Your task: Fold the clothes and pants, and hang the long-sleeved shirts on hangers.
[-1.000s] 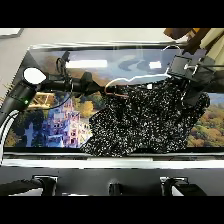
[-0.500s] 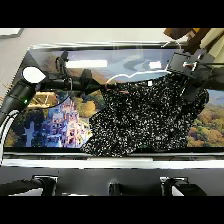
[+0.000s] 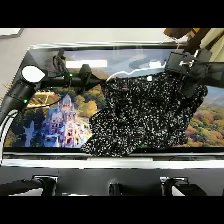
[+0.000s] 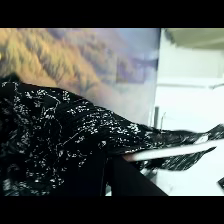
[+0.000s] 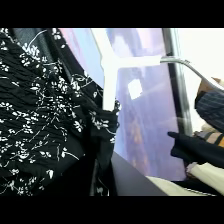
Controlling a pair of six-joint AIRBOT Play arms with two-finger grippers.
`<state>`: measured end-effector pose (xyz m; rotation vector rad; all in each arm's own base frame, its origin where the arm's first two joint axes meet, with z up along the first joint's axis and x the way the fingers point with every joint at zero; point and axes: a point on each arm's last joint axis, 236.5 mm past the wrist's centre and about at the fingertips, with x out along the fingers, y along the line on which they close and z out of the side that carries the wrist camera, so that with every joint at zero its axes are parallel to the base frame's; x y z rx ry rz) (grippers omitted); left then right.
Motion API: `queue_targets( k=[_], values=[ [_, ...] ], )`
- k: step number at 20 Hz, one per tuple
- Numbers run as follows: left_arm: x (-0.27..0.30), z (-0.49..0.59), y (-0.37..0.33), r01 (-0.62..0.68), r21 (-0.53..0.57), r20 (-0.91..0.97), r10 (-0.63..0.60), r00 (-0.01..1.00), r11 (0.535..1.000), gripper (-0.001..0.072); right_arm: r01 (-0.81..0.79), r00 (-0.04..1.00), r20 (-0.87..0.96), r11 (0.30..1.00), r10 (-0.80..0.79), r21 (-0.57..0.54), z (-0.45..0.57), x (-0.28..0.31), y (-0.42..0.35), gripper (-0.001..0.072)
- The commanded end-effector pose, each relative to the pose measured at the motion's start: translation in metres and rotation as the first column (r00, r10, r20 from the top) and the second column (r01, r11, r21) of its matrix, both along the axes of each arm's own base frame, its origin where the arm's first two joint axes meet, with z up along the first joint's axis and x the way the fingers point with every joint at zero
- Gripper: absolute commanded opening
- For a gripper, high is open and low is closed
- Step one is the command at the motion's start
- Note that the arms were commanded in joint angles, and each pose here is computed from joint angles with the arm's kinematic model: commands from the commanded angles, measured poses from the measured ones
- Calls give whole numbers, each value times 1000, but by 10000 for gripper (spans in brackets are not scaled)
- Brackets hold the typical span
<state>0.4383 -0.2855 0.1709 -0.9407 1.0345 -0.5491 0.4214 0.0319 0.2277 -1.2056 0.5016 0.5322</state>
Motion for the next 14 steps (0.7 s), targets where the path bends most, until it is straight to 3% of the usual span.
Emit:
queue_targets(
  k=[1, 6, 14],
  values=[
    [15, 21, 0, -70, -52, 34, 72, 997, 996, 20, -13, 999, 36, 1000, 13, -12, 5, 6, 1, 32],
    [8, 31, -22, -57, -79, 56, 61, 997, 995, 20, -106, 993, 55, 993, 108, -45, 4, 10, 45, 32],
    [-6, 49, -51, 12, -38, 169, -5, 986, 999, 20, -47, 999, 23, 998, 46, 34, 0, 6, 56, 32]
  ],
)
